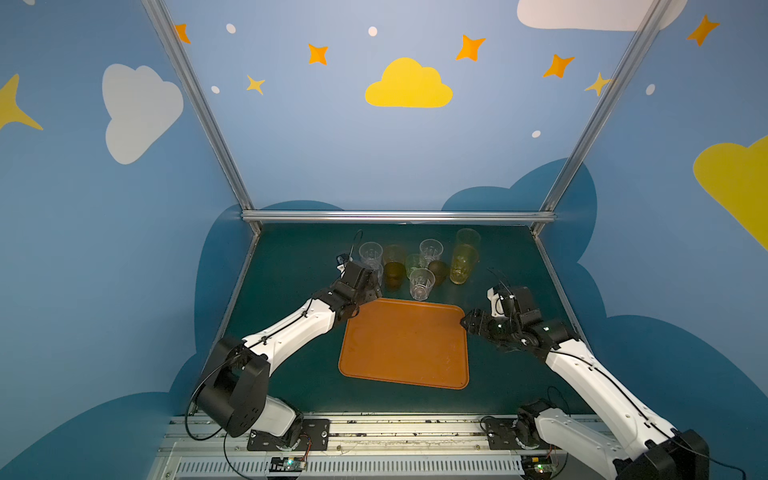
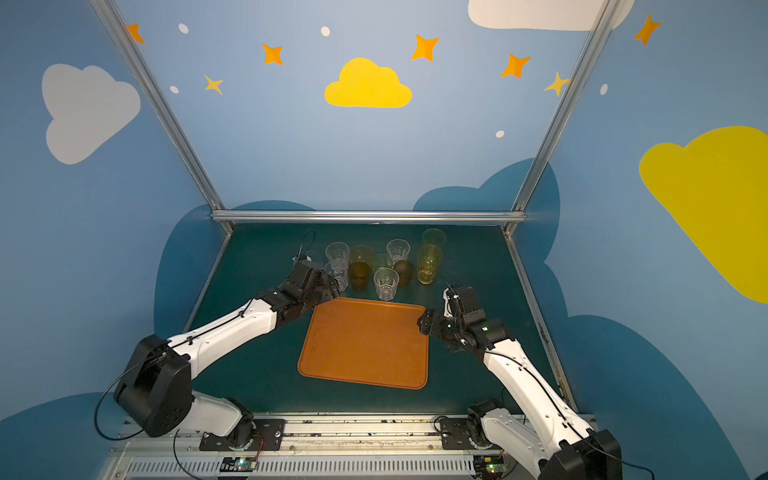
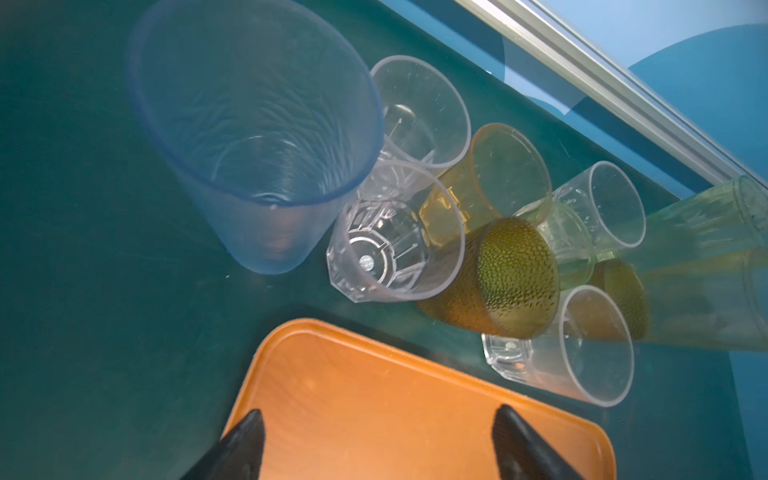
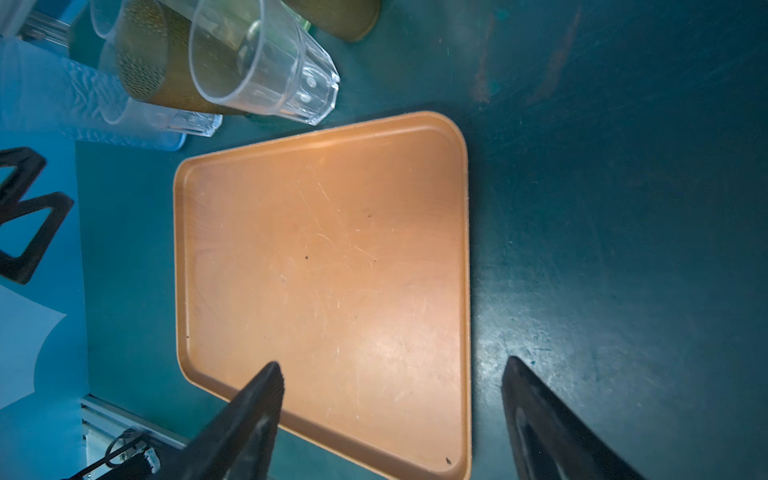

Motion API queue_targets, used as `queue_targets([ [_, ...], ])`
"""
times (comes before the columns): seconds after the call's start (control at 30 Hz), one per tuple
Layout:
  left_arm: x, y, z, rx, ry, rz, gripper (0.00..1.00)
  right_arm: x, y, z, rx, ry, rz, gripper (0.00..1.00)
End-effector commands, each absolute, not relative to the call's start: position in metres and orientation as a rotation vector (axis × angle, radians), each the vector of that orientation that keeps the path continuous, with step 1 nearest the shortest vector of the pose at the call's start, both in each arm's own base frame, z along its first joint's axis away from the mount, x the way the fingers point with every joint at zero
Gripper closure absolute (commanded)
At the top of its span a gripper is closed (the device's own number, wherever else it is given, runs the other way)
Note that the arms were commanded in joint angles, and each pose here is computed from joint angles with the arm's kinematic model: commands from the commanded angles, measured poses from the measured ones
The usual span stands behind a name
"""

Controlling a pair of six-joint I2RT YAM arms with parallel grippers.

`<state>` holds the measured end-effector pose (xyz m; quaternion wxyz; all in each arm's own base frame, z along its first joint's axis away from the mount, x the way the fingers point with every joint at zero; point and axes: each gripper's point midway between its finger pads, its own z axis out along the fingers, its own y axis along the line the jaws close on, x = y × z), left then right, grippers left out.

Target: Place the glasses into the tray

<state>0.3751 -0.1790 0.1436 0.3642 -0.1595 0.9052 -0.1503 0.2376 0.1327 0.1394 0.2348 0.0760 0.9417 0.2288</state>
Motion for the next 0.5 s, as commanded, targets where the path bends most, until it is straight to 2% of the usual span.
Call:
queue_targets([
  [0.0,0.387,-0.189,0.147,-0.377,2.340,-0.410,0.23,0.241,0.132,0.147,0.215,2.541,0.633,0.18],
  [0.3,0.406,-0.223,0.145,-0.278,2.395,-0.513,0.37,0.237,0.130,0.142,0.232,2.547,0.631,0.18],
  [0.47,0.414,-0.218,0.143,-0.261,2.409,-0.421,0.40,0.233,0.128,0.139,0.242,2.551,0.637,0.18],
])
